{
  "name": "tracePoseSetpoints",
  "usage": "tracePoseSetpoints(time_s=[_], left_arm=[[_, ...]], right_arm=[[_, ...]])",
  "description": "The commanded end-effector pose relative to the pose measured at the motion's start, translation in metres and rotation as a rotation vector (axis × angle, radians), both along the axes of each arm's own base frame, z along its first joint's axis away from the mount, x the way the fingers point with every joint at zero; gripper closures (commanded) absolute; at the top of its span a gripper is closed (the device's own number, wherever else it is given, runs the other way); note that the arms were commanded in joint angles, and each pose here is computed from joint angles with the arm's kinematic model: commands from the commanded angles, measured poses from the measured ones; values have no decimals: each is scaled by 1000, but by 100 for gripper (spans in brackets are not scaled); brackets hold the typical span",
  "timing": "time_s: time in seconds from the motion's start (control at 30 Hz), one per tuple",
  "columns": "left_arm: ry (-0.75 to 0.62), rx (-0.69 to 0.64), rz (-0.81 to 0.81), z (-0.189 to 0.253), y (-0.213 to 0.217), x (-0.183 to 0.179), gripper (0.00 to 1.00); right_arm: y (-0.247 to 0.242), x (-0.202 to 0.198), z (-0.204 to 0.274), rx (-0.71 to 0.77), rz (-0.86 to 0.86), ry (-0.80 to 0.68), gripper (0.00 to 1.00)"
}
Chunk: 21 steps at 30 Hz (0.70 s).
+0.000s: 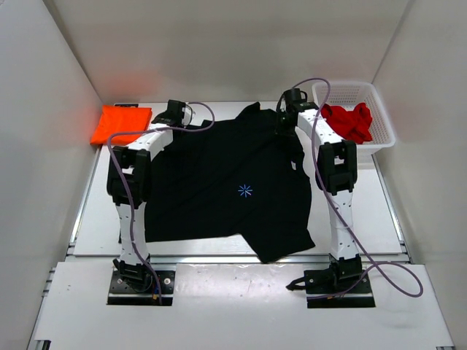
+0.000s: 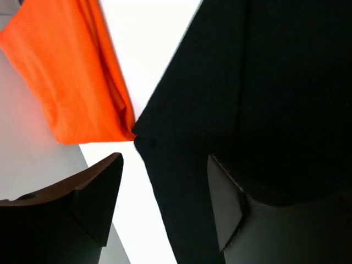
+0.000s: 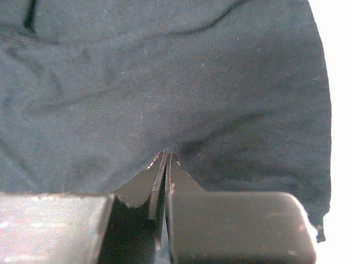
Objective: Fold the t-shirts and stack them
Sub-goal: Flatten out the tshirt
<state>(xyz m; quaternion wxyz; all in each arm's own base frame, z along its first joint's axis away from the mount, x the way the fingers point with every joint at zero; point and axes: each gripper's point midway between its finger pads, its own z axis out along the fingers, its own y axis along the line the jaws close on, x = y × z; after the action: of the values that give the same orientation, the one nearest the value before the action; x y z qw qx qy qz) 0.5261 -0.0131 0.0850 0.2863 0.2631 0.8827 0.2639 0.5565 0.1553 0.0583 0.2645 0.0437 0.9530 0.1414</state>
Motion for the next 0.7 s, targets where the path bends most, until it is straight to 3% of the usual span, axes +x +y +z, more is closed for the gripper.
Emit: tracePoseSetpoints(time_s=[0.0, 0.1, 0.33, 0.5, 0.67], left_arm=[[-9, -21, -32, 8, -14, 10, 29], [46, -20, -26, -13, -15, 10, 40], [94, -86, -5, -30, -16, 15, 44], [131, -149, 36, -43, -20, 18, 57], [146, -156, 84, -49, -13, 20, 61]], right_arm=[[2, 14, 16, 2, -22, -58, 100], [-6, 13, 3, -2, -41, -28, 100], [-21, -1, -31, -45, -72, 62, 100], [-27, -5, -33, -56, -76, 75, 100], [-29, -7, -31, -59, -79, 77, 100]])
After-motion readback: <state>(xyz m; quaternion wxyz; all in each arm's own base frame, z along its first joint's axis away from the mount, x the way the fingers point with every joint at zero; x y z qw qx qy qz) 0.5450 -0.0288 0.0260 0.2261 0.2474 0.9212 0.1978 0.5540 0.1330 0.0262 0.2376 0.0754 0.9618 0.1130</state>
